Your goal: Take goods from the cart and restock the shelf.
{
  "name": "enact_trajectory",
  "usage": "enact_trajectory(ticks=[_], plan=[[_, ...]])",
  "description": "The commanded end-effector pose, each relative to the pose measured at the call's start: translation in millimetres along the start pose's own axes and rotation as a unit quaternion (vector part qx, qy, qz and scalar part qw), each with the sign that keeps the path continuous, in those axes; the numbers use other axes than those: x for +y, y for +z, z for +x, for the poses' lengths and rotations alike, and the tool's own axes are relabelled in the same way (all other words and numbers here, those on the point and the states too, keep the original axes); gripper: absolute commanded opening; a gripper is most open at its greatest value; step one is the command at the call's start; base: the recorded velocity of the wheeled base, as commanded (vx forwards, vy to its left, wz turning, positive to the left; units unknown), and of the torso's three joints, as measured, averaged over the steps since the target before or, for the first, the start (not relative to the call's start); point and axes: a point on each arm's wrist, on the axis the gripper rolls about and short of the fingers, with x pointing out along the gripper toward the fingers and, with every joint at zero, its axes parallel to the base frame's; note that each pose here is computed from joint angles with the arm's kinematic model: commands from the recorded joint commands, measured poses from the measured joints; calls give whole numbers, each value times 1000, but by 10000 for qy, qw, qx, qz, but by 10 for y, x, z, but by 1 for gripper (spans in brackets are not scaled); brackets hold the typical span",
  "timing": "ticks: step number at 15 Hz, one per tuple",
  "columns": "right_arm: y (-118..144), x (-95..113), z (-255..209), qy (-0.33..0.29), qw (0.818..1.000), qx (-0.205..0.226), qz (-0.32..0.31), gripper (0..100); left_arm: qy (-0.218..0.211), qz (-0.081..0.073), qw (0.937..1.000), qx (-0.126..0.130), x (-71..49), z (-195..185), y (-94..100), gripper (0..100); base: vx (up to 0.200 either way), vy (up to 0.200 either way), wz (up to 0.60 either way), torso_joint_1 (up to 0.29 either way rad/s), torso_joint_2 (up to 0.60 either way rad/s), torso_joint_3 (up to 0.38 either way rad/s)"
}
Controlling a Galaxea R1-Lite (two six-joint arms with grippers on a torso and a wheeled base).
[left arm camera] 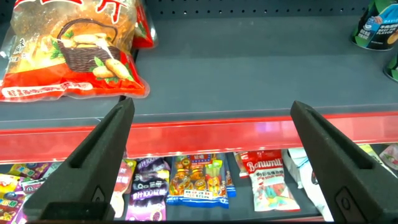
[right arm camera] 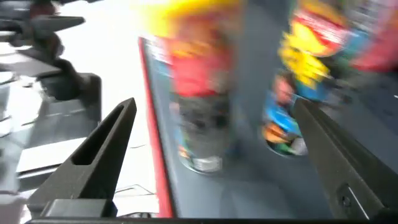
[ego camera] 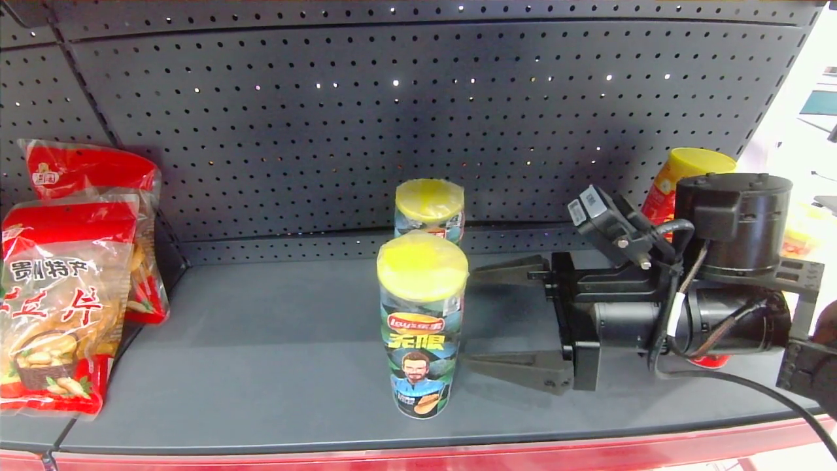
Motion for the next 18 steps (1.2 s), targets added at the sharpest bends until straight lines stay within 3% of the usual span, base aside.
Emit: enact_trajectory(ticks=[1, 13, 18], plan=[[25, 64, 68, 138, 9999, -13, -38, 100, 1, -4, 10000, 7, 0, 1, 1, 100, 0, 0, 0, 0, 0, 0], [55, 149, 257, 349, 9994, 3, -33, 100, 1, -4, 10000, 7, 0, 1, 1, 100, 0, 0, 0, 0, 0, 0], [16, 128, 220, 96, 9999, 91, 10, 100, 1, -4, 10000, 7, 0, 1, 1, 100, 0, 0, 0, 0, 0, 0]])
